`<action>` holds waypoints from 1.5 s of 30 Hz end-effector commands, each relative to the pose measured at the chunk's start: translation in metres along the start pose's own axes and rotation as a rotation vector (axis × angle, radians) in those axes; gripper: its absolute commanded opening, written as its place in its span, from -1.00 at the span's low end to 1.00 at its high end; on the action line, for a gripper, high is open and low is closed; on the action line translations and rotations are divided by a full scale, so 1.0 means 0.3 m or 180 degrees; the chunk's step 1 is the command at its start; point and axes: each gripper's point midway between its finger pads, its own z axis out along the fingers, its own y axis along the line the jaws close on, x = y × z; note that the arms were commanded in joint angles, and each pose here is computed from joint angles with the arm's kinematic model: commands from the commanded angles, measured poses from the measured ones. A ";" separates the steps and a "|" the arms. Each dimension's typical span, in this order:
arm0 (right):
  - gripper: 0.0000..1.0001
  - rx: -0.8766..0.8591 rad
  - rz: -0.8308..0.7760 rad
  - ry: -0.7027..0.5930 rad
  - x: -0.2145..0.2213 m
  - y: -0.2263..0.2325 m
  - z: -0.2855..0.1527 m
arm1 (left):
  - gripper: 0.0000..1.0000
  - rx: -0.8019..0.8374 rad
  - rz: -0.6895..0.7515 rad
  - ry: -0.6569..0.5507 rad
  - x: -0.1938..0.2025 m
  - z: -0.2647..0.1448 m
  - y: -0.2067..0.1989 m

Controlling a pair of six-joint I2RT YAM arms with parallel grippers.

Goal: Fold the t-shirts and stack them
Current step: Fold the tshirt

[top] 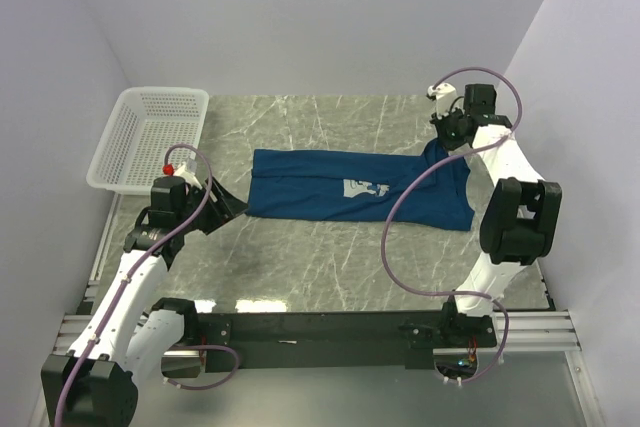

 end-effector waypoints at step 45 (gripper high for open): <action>-0.03 -0.0522 0.2649 0.0526 0.255 0.180 0.075 | 0.32 0.0363 0.0120 0.0018 0.009 -0.030 -0.069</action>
